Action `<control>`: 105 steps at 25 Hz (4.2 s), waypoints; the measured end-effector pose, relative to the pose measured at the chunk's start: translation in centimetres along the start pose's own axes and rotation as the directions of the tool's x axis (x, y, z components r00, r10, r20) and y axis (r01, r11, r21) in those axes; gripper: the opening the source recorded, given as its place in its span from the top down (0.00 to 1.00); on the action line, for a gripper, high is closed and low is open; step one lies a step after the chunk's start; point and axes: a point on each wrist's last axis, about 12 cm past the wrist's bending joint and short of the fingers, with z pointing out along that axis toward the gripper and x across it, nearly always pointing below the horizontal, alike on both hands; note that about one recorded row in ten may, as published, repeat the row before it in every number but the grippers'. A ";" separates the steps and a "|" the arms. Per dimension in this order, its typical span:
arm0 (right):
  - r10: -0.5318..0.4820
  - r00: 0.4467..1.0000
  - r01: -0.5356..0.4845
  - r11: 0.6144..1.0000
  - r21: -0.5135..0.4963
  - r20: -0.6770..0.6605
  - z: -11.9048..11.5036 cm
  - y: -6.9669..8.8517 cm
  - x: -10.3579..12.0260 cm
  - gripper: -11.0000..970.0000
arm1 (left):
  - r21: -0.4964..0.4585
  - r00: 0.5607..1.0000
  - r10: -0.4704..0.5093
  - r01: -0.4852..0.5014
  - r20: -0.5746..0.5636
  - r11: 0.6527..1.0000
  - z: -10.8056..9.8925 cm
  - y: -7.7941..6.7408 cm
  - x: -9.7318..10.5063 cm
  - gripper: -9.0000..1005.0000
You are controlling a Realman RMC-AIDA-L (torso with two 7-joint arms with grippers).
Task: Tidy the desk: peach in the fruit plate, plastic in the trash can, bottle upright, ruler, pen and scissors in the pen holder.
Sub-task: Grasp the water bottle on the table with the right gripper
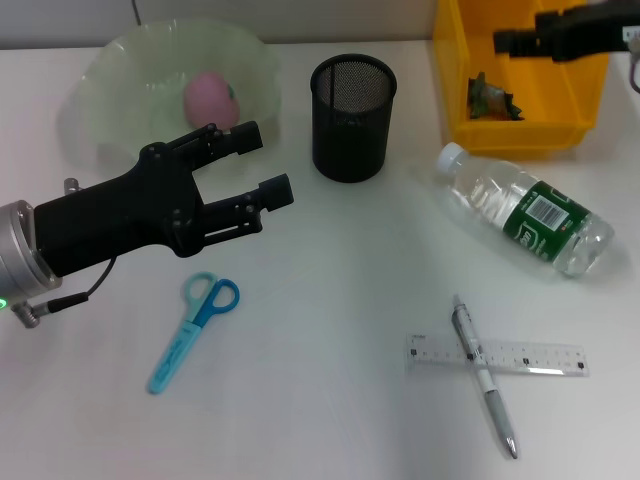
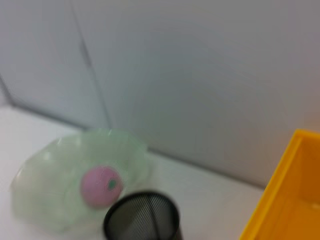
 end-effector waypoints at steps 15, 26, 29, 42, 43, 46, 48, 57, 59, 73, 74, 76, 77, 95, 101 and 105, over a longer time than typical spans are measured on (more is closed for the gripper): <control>-0.043 0.901 0.115 0.983 0.143 -0.431 -1.4 1.7 -1.6 0.34 | -0.003 1.000 0.003 -0.003 -0.001 1.000 0.1 0.1 0.0 0.20; -0.023 0.837 0.068 0.996 0.063 -0.546 1.2 1.5 -1.1 0.33 | 0.008 1.000 0.005 -0.005 -0.003 1.000 0.4 0.2 -0.2 0.20; -0.028 0.814 0.055 0.998 0.029 -0.581 2.0 1.4 -0.4 0.33 | 0.009 1.000 0.005 -0.005 -0.003 1.000 0.5 0.2 -0.2 0.20; -0.090 0.922 0.055 0.993 -0.103 -0.377 0.2 2.5 -2.4 0.27 | 0.007 1.000 0.004 -0.004 0.001 1.000 0.5 0.2 -0.2 0.20; -0.091 0.918 0.047 0.992 -0.121 -0.387 0.1 2.5 -2.4 0.26 | 0.007 1.000 0.004 -0.004 0.002 1.000 0.4 0.2 -0.2 0.20; -0.105 0.906 0.048 0.988 -0.146 -0.410 0.2 2.8 -2.5 0.23 | 0.001 1.000 0.001 -0.001 0.002 1.000 0.3 0.2 -0.1 0.20; -0.093 0.906 0.046 0.991 -0.122 -0.413 0.1 3.0 -2.6 0.20 | 0.000 1.000 0.001 -0.001 0.002 1.000 0.3 0.2 -0.1 0.20; -0.065 0.866 0.074 0.997 -0.002 -0.496 0.3 2.5 -1.5 0.14 | 0.002 1.000 0.002 -0.002 0.003 1.000 0.3 0.2 -0.1 0.20; -0.058 0.858 0.068 0.998 0.001 -0.511 0.4 2.4 -1.1 0.14 | 0.001 1.000 0.001 -0.001 0.003 1.000 0.3 0.2 -0.1 0.20; -0.023 0.805 0.060 0.997 0.042 -0.593 2.6 0.8 1.7 0.15 | -0.001 1.000 -0.001 0.001 0.003 1.000 0.2 0.1 0.0 0.20; -0.026 0.804 0.064 0.997 0.044 -0.594 2.7 0.8 1.7 0.15 | -0.001 1.000 -0.001 0.001 0.003 1.000 0.2 0.1 0.0 0.20; -0.034 0.801 0.073 0.997 0.040 -0.598 3.0 0.9 1.8 0.15 | -0.001 1.000 -0.001 0.001 0.003 1.000 0.2 0.1 0.0 0.20; -0.039 0.799 0.078 0.996 0.038 -0.601 3.2 1.0 1.9 0.15 | -0.001 1.000 -0.001 0.001 0.003 1.000 0.2 0.1 0.0 0.20; -0.123 0.771 0.183 0.983 0.033 -0.625 6.8 1.5 2.8 0.16 | -0.003 1.000 -0.008 0.008 0.002 1.000 0.5 0.3 0.0 0.20; -0.132 0.768 0.190 0.981 0.027 -0.626 7.6 1.7 3.0 0.17 | -0.003 1.000 0.003 -0.003 0.002 1.000 0.6 0.3 0.0 0.20; -0.129 0.765 0.184 0.983 0.022 -0.631 8.1 1.7 3.2 0.17 | -0.004 1.000 0.006 -0.006 0.001 1.000 0.6 0.4 0.0 0.20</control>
